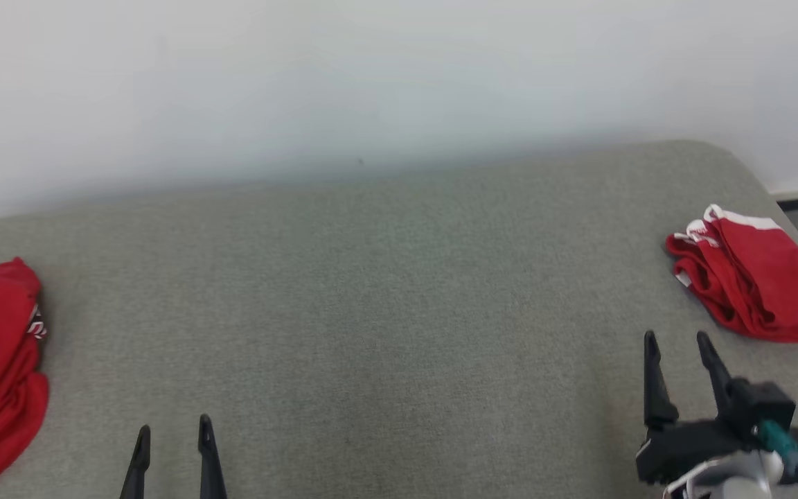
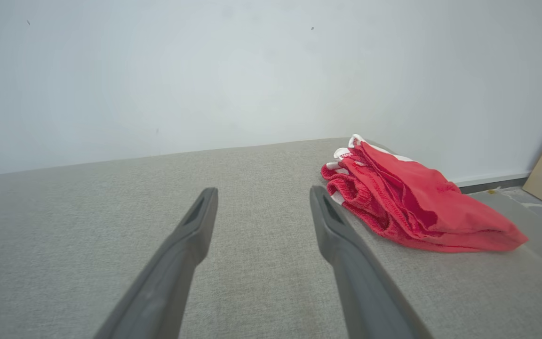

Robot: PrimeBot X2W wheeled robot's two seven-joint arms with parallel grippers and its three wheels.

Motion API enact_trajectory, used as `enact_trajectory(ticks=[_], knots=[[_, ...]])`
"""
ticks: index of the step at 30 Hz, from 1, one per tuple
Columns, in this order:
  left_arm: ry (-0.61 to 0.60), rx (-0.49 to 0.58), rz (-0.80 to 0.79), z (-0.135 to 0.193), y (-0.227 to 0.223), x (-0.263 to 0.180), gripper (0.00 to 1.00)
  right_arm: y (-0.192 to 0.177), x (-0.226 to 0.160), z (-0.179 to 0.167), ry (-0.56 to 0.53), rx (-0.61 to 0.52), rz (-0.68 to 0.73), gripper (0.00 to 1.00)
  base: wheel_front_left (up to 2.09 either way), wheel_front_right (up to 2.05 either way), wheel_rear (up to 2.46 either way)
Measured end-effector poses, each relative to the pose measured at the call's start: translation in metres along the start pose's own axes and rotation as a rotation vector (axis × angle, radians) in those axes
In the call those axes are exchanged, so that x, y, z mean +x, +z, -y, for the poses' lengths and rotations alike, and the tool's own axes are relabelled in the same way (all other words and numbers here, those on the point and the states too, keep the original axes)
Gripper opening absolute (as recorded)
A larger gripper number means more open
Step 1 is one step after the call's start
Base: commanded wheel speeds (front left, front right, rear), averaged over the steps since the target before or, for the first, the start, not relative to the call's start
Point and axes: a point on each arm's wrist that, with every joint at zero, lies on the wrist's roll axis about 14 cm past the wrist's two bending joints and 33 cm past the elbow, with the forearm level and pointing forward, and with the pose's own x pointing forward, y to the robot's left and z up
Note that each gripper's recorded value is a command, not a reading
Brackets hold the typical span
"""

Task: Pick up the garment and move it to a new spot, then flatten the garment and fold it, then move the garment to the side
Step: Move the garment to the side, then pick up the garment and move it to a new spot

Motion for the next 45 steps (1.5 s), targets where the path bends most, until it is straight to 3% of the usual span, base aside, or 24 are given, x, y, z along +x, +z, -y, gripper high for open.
enact_trajectory(ticks=[6,14,45], knots=[[0.045,0.001,0.009,-0.017,0.004,-0.015,1.0,0.011,-0.024,-0.034,0.066,0.042,0.045,1.0,0.0,0.0,0.0],[0.053,0.006,-0.019,-0.023,-0.004,-0.026,1.0,0.001,-0.053,-0.076,0.191,0.07,-0.004,1.0,0.0,0.0,0.0],[0.123,0.048,-0.043,-0.043,-0.011,-0.039,1.0,-0.002,-0.06,-0.11,0.297,0.081,-0.051,1.0,0.0,0.0,0.0]])
